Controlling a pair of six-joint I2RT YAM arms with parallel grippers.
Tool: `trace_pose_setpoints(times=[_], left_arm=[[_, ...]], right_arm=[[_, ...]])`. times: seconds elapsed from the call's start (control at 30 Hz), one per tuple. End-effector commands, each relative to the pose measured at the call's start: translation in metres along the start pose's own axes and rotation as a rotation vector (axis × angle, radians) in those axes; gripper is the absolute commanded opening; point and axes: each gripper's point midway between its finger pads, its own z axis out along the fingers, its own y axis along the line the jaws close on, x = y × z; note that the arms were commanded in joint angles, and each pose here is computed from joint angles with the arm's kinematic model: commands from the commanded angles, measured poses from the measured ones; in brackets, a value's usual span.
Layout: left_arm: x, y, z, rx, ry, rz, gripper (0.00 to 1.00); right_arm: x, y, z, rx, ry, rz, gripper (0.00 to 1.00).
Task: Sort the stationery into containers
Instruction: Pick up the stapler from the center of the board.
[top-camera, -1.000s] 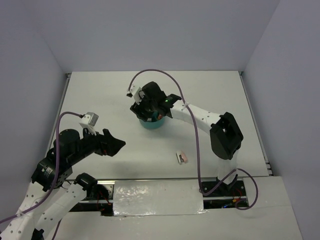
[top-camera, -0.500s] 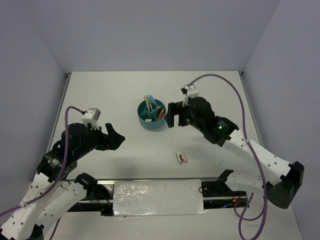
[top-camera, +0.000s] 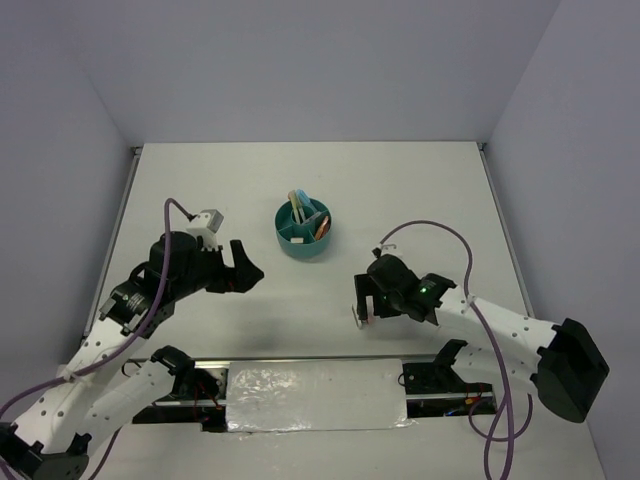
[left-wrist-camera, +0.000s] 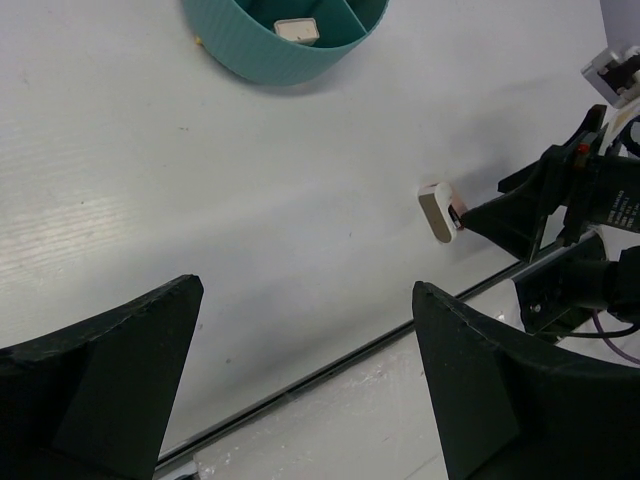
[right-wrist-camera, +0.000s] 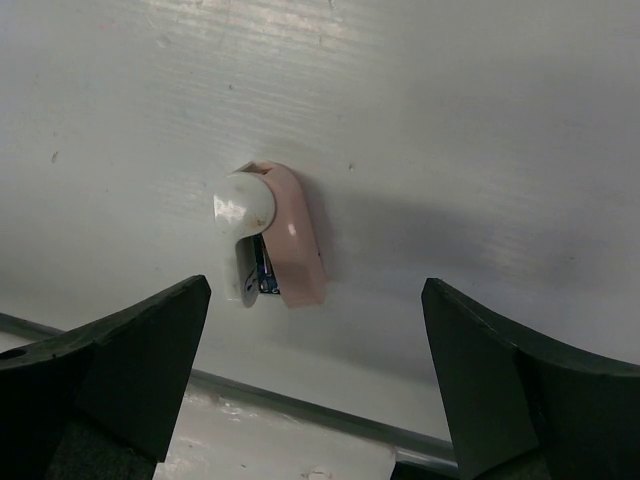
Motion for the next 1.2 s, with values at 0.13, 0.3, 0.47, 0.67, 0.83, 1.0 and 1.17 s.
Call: trace_pose_setpoints(times=[0.13, 0.3, 0.47, 0.67, 0.83, 1.0, 1.17], left_arm=[[-0.01, -0.017, 0.01, 0.085, -0.016, 0.018, 0.99], [-0.005, -0.009, 0.012, 0.049, -0.003, 0.007, 0.99], [0.0, -0.003, 0.014, 0.017, 0.017, -0.014, 0.99], [0.004, -0.008, 0.021, 0.005, 0.08, -0.128, 0.99], [-0.003, -0.056, 0.025, 0.223, 0.11, -0.366, 0.99], [-0.022, -0.074, 0.024, 0.306, 0.053, -0.445, 0.99], [-0.019, -0.072, 0.028, 0.284, 0.088, -0.443, 0.97]], right_arm=[[-0.01, 0.028, 0.009, -0.028, 0.006, -0.019, 0.9], [0.007, 0.035, 0.024, 0.007, 0.061, -0.065, 0.78], [0.018, 0.037, 0.038, 0.064, 0.1, -0.106, 0.51], [-0.001, 0.095, 0.013, -0.105, -0.023, -0.23, 0.2], [-0.034, 0.17, -0.034, -0.426, -0.201, -0.269, 0.18], [-0.06, 0.207, -0.064, -0.538, -0.27, -0.282, 0.17], [-0.084, 0.234, -0.088, -0.591, -0.32, -0.297, 0.17]])
